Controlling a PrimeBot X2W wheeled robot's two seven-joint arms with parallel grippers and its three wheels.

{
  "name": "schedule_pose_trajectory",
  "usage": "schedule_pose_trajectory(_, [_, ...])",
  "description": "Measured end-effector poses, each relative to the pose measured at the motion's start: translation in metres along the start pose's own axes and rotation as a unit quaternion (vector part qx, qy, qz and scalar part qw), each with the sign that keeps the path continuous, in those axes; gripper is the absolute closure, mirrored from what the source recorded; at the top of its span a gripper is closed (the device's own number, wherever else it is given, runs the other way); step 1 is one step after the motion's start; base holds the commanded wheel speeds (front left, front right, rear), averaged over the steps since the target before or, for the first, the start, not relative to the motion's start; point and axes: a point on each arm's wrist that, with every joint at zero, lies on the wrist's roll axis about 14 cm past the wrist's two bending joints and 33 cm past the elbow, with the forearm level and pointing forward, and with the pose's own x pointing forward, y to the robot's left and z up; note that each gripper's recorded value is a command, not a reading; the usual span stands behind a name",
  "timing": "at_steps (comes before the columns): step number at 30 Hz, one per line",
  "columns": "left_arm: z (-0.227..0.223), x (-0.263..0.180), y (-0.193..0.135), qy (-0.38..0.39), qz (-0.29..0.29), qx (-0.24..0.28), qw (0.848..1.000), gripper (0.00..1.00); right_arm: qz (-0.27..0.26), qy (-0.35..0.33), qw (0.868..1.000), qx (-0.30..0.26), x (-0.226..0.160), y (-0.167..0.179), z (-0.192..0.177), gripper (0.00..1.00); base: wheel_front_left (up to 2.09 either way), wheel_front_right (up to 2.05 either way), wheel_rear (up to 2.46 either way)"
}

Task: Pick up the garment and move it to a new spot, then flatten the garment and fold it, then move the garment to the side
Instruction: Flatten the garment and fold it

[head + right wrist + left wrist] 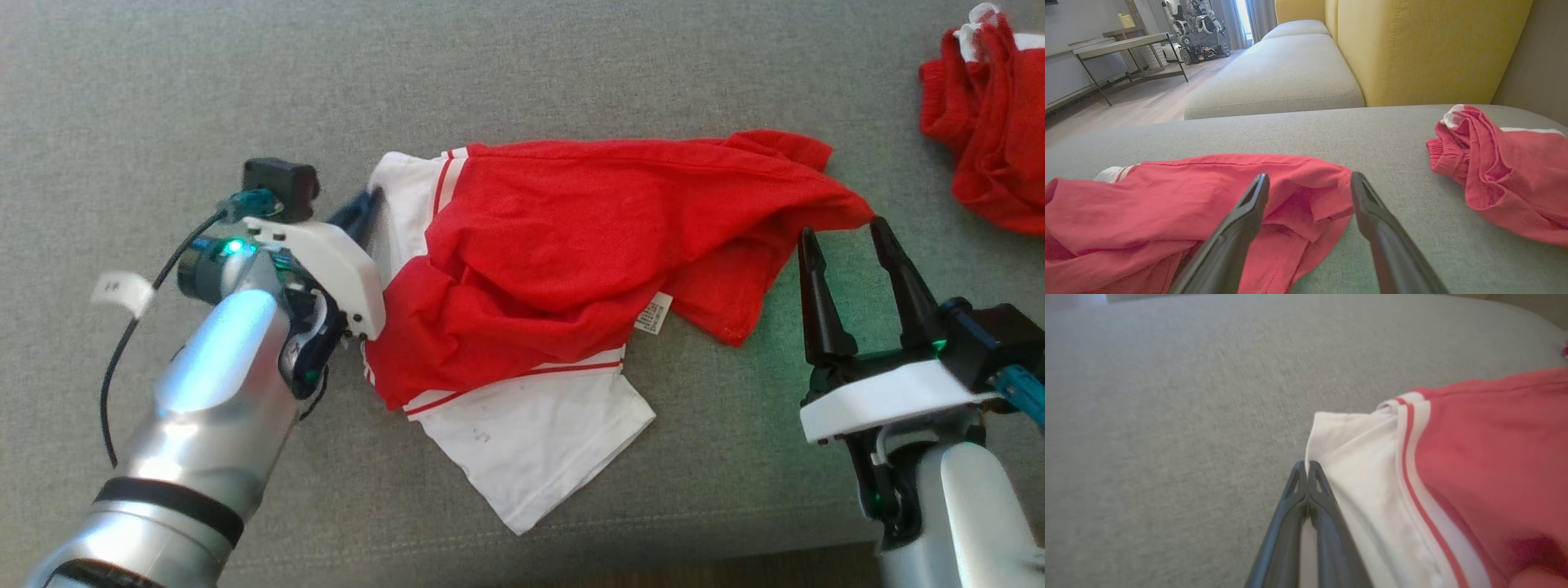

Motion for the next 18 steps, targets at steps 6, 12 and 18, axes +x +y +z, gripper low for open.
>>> schedule_pose_trajectory(6, [0.059,-0.007,0.003,-0.131,0.025,0.045,0.990,1.00,0.000,-0.009,1.000,0.000,-0.002,0.000,0.007,0.00,0.00,0.00,0.00])
schedule_pose_trajectory(12, [0.155,-0.037,-0.005,-0.278,0.032,0.111,0.953,1.00,-0.004,-0.019,1.000,-0.001,-0.005,-0.002,0.014,0.00,0.00,0.00,0.00])
schedule_pose_trajectory(18, [0.182,-0.088,-0.017,-0.361,0.033,0.170,0.917,1.00,-0.004,-0.022,1.000,0.009,-0.006,-0.002,0.015,0.00,0.00,0.00,0.00])
